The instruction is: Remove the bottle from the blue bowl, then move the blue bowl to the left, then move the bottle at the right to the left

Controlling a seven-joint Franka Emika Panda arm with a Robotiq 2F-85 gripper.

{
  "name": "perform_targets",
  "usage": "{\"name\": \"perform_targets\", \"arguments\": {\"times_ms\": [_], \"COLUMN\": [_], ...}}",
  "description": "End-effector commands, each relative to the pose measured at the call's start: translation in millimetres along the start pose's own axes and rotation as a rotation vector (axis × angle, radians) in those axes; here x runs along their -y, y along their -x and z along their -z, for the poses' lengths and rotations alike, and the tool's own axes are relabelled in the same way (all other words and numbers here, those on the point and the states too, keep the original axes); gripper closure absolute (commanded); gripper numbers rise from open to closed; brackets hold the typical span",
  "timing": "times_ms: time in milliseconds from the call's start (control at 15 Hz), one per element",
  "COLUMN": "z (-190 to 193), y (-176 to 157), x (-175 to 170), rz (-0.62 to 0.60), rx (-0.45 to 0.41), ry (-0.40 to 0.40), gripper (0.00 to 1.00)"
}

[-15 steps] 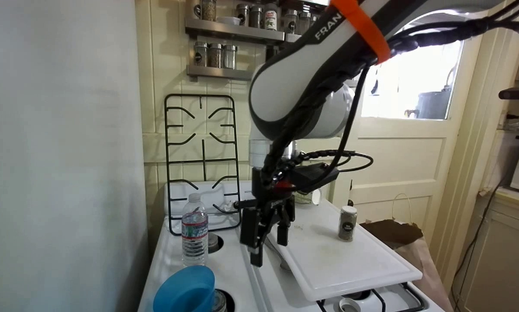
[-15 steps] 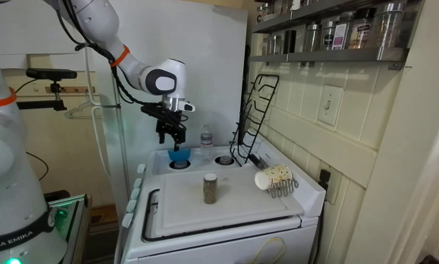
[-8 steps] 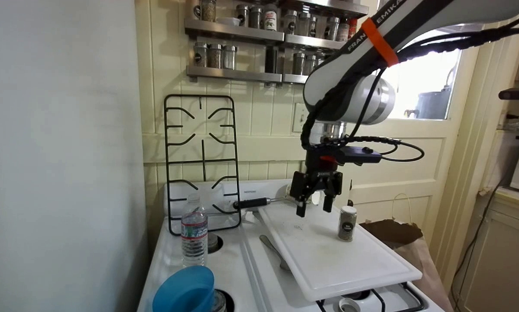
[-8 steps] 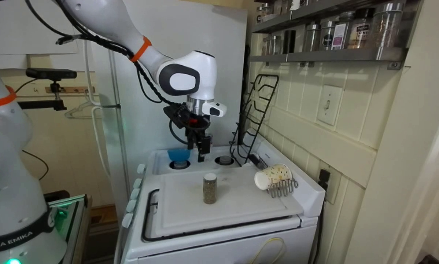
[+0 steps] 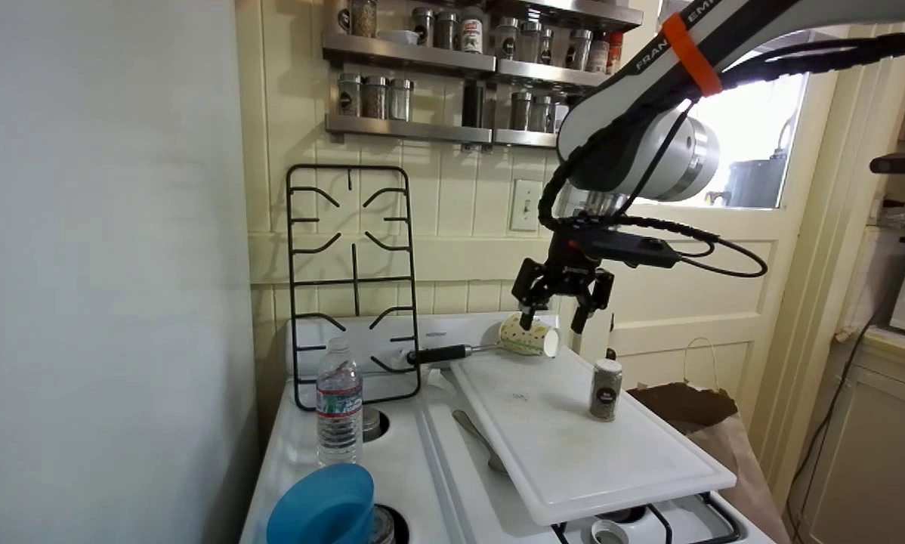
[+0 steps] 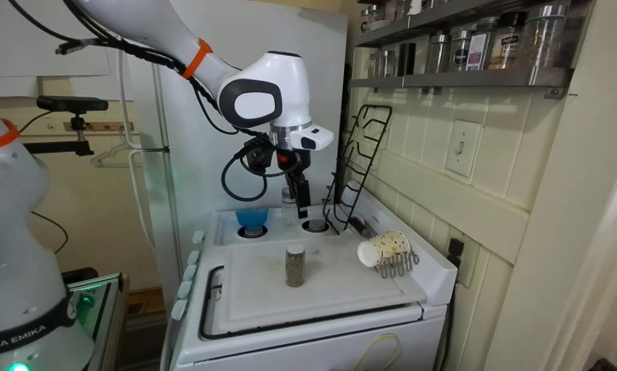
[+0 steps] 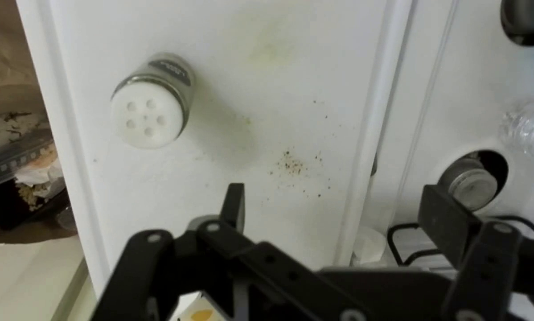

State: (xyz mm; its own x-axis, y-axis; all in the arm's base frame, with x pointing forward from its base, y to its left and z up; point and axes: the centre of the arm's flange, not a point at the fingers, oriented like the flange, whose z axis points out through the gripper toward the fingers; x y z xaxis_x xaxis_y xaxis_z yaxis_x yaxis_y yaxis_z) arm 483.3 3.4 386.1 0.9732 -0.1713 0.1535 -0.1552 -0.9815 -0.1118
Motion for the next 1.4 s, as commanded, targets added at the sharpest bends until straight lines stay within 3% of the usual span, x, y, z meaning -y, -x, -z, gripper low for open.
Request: {"name": "perform_targets", "arguments": {"times_ms": [0, 333, 667, 1333], "z": [0, -20, -29, -52], "y": [22, 51, 68, 45], "x": [-18, -51, -70, -70], "rz": [-0.035, -0.088, -0.145, -0.178], "rx": [-0.075, -0.006, -0.015, -0.048], "ry": [0.076, 0.130, 0.132, 0.094], "gripper": [0.00, 0.00, 0.00, 0.00]}}
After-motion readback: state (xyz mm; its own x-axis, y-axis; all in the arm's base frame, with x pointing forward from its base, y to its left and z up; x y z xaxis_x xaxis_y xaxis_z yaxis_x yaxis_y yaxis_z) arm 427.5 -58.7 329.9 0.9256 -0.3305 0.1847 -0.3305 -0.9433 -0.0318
